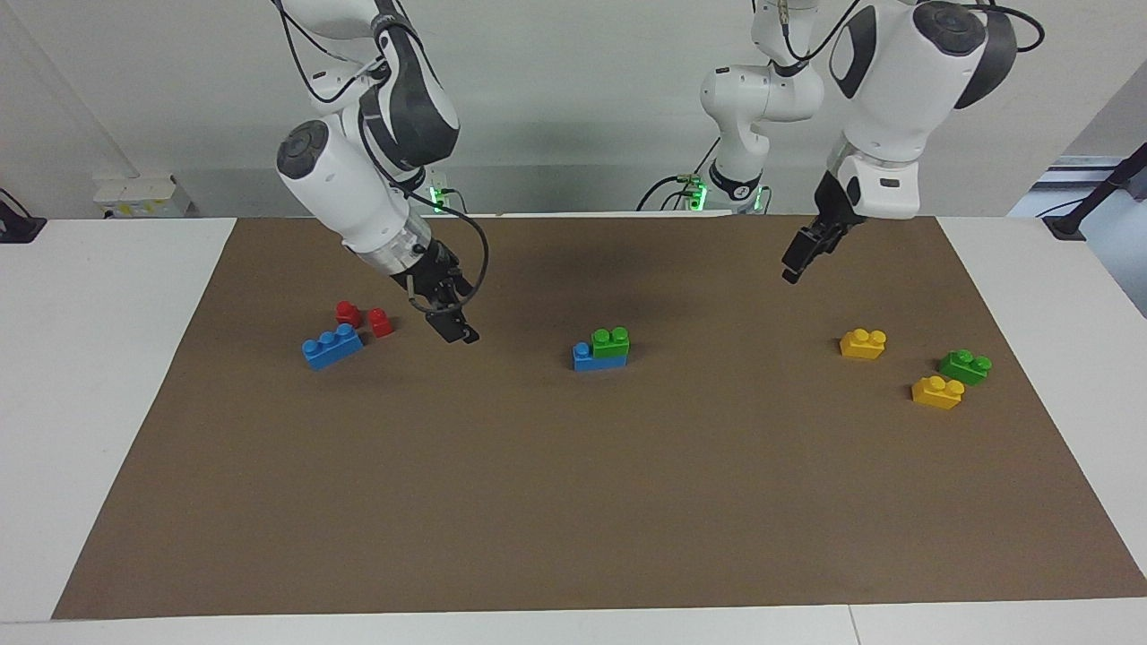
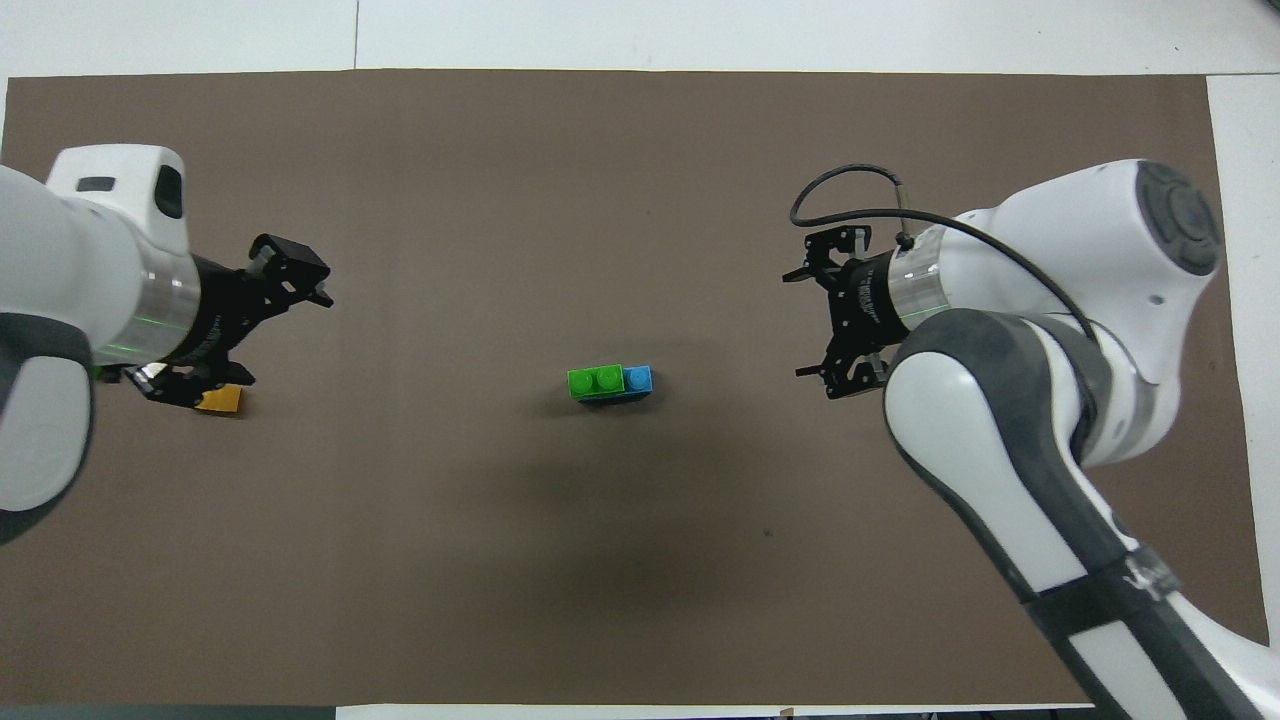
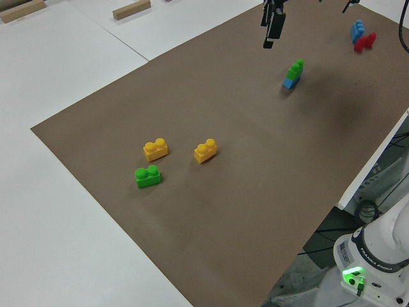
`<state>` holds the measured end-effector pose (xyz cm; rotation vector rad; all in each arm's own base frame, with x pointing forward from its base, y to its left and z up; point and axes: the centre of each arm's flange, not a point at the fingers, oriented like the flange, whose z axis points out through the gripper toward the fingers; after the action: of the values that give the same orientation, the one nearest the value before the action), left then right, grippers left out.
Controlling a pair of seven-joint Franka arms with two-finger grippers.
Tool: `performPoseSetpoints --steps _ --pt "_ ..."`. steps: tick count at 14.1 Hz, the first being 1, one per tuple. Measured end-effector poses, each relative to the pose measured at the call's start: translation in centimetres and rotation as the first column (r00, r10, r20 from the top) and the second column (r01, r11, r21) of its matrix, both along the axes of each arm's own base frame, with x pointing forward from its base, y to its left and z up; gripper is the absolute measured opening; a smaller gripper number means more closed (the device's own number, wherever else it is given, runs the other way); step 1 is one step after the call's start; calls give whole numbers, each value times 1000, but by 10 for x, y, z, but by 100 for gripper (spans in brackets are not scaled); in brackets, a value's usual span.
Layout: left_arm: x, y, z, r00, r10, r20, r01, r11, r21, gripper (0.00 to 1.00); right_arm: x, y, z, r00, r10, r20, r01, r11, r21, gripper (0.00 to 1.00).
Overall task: Remove green block with left arm and hold with right
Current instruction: 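Move the left gripper and the right gripper toward the joined green-blue bricks, then grasp the green brick with the left gripper while the right gripper grasps blue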
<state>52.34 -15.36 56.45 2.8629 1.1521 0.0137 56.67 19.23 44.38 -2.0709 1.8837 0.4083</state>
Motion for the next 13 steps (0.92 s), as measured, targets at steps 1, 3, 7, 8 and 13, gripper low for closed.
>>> performPoseSetpoints --steps 1,3,7,8,13 --pt "-6 -20 -9 995 97 -1 -97 995 -6 100 -1 14 -14 1000 -20 -12 20 1000 14 100" --pt "-21 -61 -26 959 282 -12 -282 959 -13 100 -5 34 -42 999 -43 -32 44 998 38 98" --pt "-45 -121 -59 825 564 -34 -564 825 -24 100 -10 57 -82 996 -62 -61 65 996 54 100" --pt "-48 -135 -69 792 609 -39 -610 792 -28 100 -11 67 -90 996 -65 -61 69 996 62 100" --pt "-47 -186 -132 670 742 -25 -743 669 -30 100 -25 111 -121 998 -54 -43 57 996 70 98"
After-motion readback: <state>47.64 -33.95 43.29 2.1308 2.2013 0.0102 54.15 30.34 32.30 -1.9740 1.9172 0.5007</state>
